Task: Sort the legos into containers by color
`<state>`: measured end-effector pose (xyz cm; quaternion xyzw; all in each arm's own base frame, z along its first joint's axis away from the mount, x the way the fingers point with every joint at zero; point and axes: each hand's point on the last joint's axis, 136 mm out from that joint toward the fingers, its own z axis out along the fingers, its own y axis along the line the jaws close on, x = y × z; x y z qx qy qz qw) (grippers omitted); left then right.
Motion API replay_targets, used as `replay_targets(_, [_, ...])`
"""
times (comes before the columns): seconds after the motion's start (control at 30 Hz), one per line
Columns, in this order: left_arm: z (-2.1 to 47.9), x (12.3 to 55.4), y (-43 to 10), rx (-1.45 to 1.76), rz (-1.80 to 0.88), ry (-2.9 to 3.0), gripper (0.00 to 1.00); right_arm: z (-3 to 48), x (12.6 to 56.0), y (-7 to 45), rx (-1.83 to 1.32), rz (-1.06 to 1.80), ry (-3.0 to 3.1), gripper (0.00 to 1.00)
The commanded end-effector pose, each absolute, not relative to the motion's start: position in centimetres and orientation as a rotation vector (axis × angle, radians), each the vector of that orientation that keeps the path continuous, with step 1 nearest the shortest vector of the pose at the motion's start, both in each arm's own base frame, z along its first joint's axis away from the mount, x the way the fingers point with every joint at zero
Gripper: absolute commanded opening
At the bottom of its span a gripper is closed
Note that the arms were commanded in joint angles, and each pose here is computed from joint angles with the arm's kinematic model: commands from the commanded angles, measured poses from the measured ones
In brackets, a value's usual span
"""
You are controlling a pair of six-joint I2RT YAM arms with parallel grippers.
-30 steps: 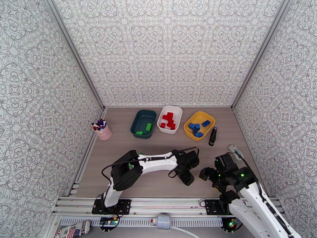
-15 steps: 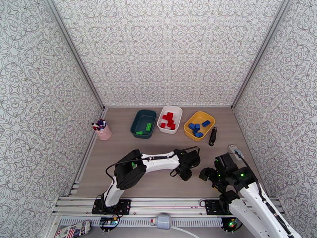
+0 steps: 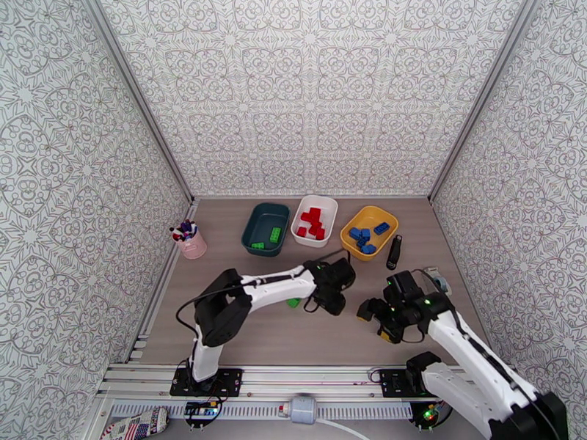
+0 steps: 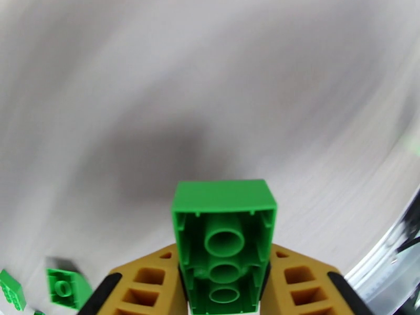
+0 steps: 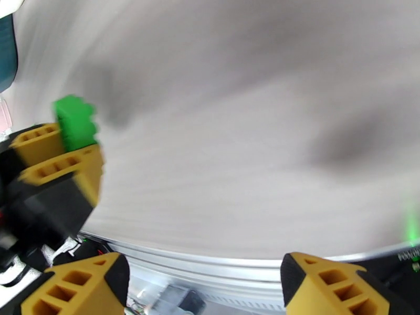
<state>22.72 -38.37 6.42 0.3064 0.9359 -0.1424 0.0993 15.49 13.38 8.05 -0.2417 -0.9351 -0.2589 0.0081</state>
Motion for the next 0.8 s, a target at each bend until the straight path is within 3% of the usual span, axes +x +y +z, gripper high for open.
replay_targets(0.0, [8.9, 24.4, -38.2, 0.765, -0.546, 2.752, 0.29, 10.7, 19.7, 16.2, -0.702, -1.044, -2.944, 0.8])
replay_targets(0.33, [12.6, 31.6, -32.7, 0.366, -0.67, 2.734, 0.29, 13.1, 27.1, 24.5, -0.435, -1.141, -2.953, 0.8])
replay_targets(0.77, [14.3, 42.1, -18.0, -0.234, -0.602, 2.693, 0.33, 13.7, 32.2, 30.3, -0.234, -1.123, -2.93, 0.79])
